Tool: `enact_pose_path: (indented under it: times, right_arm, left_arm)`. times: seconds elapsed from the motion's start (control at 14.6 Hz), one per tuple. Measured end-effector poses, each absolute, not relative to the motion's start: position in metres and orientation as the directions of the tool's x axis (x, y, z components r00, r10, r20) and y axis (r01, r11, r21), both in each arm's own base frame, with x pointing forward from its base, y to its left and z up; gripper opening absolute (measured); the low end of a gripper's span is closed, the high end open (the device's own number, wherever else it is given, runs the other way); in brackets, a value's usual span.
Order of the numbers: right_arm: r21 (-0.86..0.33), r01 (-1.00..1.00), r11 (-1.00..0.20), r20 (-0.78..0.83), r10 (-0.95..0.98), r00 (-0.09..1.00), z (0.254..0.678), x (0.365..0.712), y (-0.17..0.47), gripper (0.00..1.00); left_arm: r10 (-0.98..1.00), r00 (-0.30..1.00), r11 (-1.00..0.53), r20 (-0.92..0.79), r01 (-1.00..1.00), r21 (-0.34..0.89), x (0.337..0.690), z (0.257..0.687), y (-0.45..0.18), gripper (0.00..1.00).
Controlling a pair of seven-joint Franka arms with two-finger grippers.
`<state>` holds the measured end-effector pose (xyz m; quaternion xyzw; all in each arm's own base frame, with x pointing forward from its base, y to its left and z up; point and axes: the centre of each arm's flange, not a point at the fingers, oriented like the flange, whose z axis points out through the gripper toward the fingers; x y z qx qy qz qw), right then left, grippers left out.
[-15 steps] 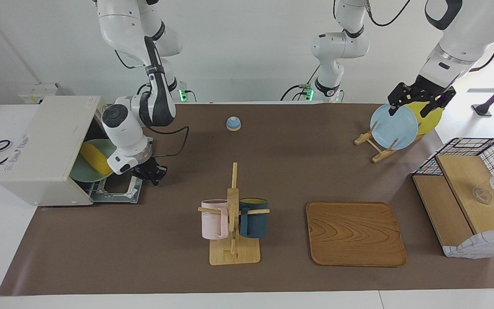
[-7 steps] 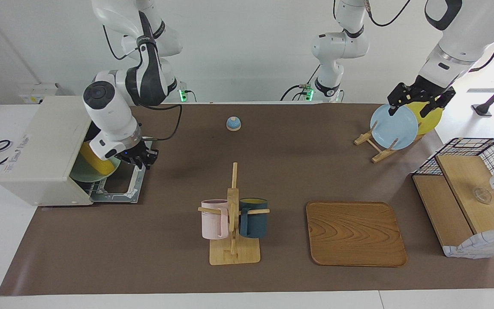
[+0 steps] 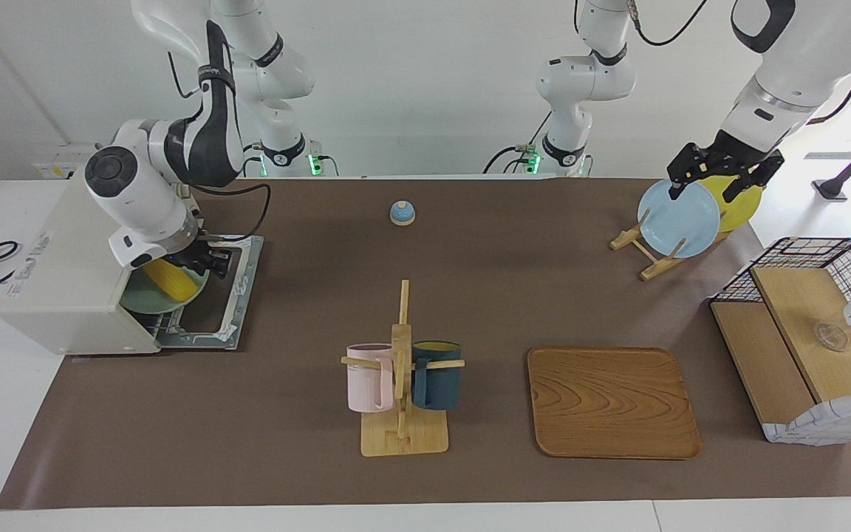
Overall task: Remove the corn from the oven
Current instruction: 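Reach the right gripper into the toaster oven and grasp the plate, then pull the plate with corn out of the oven with the right gripper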
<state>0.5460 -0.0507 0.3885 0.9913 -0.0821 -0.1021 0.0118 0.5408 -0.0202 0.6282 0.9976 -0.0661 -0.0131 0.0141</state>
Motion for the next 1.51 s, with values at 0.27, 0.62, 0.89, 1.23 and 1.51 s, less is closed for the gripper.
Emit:
enact_pose_path:
  times: [0.27,0.62,0.89,1.23,1.51]
  right_arm:
    - [0.038,-0.126,-0.991,-0.193,-0.131,0.972,0.371,0.532,-0.051,0.43]
    - [0.064,-0.034,-0.997,-0.179,-0.045,0.983,0.365,0.524,-0.052,0.21]
    - [0.074,-0.003,-0.997,-0.164,-0.015,0.986,0.373,0.524,-0.043,0.04]
    - [0.097,0.128,-0.987,-0.129,0.115,0.985,0.399,0.537,0.061,0.03]
    - [0.134,0.117,-0.984,-0.117,0.101,0.988,0.448,0.562,0.183,0.03]
  left_arm:
    - [-0.128,0.992,-0.991,-0.024,-0.127,0.030,0.541,0.628,-0.021,1.00]
    - [-0.114,0.993,-0.993,-0.025,-0.113,0.029,0.541,0.628,-0.022,1.00]
    - [-0.113,0.993,-0.993,-0.025,-0.112,0.029,0.541,0.628,-0.022,1.00]
    - [-0.113,0.993,-0.993,-0.025,-0.112,0.029,0.541,0.628,-0.022,1.00]
    - [-0.113,0.993,-0.993,-0.025,-0.112,0.029,0.541,0.628,-0.022,1.00]
